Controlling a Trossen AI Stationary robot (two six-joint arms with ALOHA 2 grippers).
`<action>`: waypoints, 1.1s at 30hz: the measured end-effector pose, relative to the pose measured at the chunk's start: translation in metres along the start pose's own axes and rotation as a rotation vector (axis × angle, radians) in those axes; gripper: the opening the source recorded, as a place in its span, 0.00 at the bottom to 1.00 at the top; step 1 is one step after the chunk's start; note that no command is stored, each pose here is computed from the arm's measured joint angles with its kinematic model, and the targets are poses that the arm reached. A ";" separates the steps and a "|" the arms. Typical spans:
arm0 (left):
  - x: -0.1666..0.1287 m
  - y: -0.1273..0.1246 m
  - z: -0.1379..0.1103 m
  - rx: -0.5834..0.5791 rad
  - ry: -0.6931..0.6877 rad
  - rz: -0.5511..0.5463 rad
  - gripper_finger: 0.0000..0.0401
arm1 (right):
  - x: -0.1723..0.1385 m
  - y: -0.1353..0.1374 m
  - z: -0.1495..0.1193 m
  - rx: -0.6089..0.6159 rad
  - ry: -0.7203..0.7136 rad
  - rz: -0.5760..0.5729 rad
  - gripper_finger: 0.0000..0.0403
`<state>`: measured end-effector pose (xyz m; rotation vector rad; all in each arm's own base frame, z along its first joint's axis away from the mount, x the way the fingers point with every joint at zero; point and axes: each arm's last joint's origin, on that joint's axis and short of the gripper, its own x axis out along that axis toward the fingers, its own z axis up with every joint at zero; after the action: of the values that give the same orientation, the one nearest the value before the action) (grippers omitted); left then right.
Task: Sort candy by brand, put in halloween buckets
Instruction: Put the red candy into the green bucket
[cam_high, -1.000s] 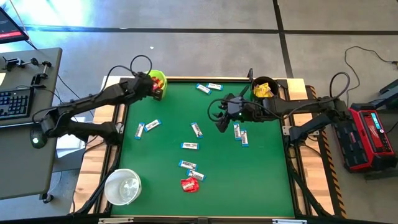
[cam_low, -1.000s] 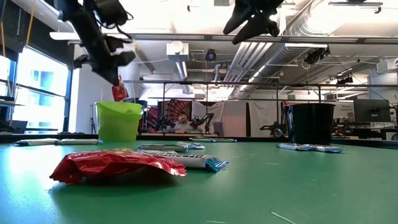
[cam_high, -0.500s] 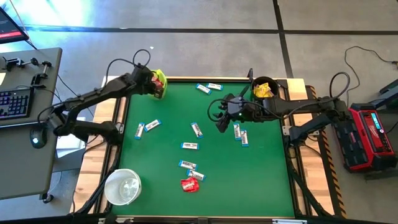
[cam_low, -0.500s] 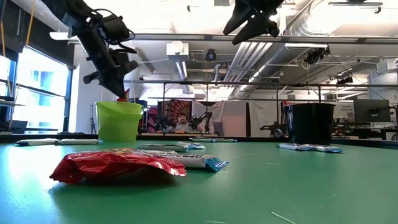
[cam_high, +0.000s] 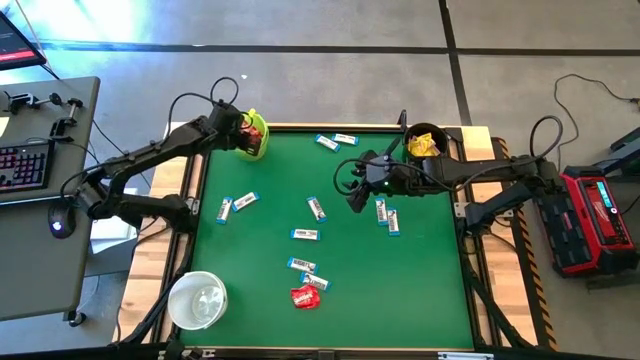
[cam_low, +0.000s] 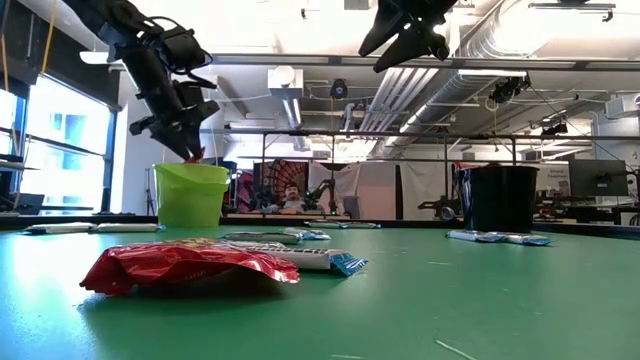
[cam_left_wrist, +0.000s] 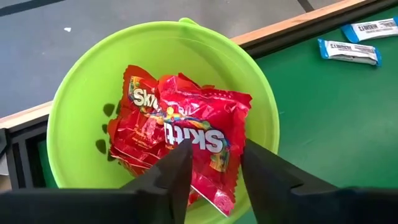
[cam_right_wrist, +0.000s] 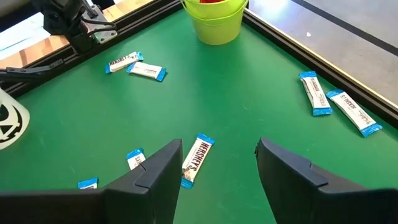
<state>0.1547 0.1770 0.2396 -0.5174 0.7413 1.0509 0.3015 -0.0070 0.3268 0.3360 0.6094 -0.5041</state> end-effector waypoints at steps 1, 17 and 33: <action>-0.001 0.000 0.001 0.000 0.001 0.000 0.33 | 0.000 0.000 0.000 0.000 0.000 0.000 0.48; 0.003 0.001 0.017 0.073 0.122 -0.073 0.21 | 0.000 -0.001 0.000 0.002 0.000 -0.003 0.48; 0.036 0.007 0.016 0.106 0.170 0.048 0.02 | 0.001 -0.003 0.001 0.027 -0.002 -0.009 0.48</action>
<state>0.1645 0.2124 0.2224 -0.5039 0.9584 1.0143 0.3014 -0.0104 0.3267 0.3588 0.6032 -0.5217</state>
